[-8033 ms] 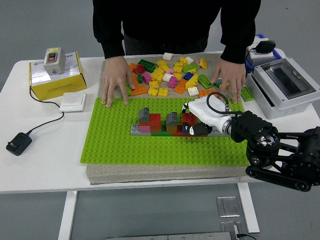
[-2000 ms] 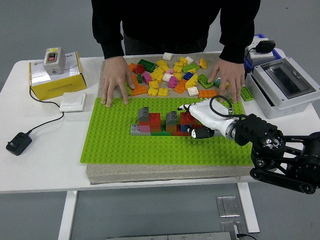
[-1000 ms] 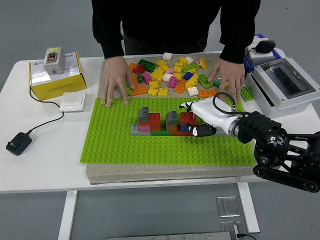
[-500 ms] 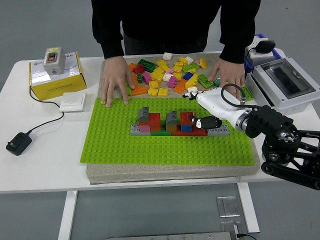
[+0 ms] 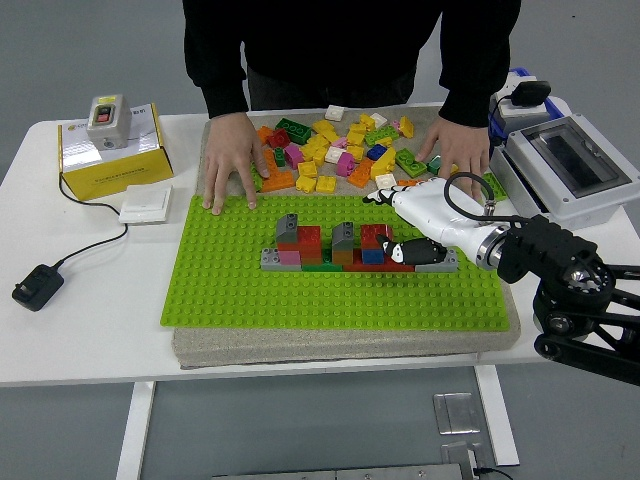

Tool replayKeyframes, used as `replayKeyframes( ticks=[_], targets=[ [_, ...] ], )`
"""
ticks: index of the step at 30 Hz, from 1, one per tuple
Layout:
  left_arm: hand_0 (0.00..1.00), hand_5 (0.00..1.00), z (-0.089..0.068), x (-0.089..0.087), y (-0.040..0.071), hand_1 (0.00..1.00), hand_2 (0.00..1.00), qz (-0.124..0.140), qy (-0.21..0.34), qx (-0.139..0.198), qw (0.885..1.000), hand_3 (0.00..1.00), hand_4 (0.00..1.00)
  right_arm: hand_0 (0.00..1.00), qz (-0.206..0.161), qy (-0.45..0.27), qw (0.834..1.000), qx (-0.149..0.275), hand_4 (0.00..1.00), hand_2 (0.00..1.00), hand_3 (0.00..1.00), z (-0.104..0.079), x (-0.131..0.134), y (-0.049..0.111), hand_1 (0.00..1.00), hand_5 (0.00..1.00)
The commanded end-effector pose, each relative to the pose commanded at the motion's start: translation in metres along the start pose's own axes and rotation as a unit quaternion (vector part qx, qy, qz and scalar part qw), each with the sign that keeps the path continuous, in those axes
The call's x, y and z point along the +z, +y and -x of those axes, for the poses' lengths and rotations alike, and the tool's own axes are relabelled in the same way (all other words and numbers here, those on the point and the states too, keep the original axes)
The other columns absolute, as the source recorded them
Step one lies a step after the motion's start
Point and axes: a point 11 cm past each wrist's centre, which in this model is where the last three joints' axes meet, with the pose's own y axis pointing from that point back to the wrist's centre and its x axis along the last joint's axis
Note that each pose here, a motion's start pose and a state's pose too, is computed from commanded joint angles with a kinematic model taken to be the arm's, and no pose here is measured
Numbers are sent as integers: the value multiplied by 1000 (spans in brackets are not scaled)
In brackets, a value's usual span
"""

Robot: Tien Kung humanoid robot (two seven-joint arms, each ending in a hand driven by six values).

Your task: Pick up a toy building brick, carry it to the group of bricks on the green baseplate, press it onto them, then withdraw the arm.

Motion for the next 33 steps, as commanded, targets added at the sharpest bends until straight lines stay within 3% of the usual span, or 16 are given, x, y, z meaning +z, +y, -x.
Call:
replayKeyframes(
  ticks=[33],
  targets=[
    [610, 699, -4, -1, 0, 595, 519, -1, -3, 3, 1000, 587, 113, 89, 12, -10, 1000, -22, 273, 762, 703, 16, 7, -6, 174, 483]
  ],
)
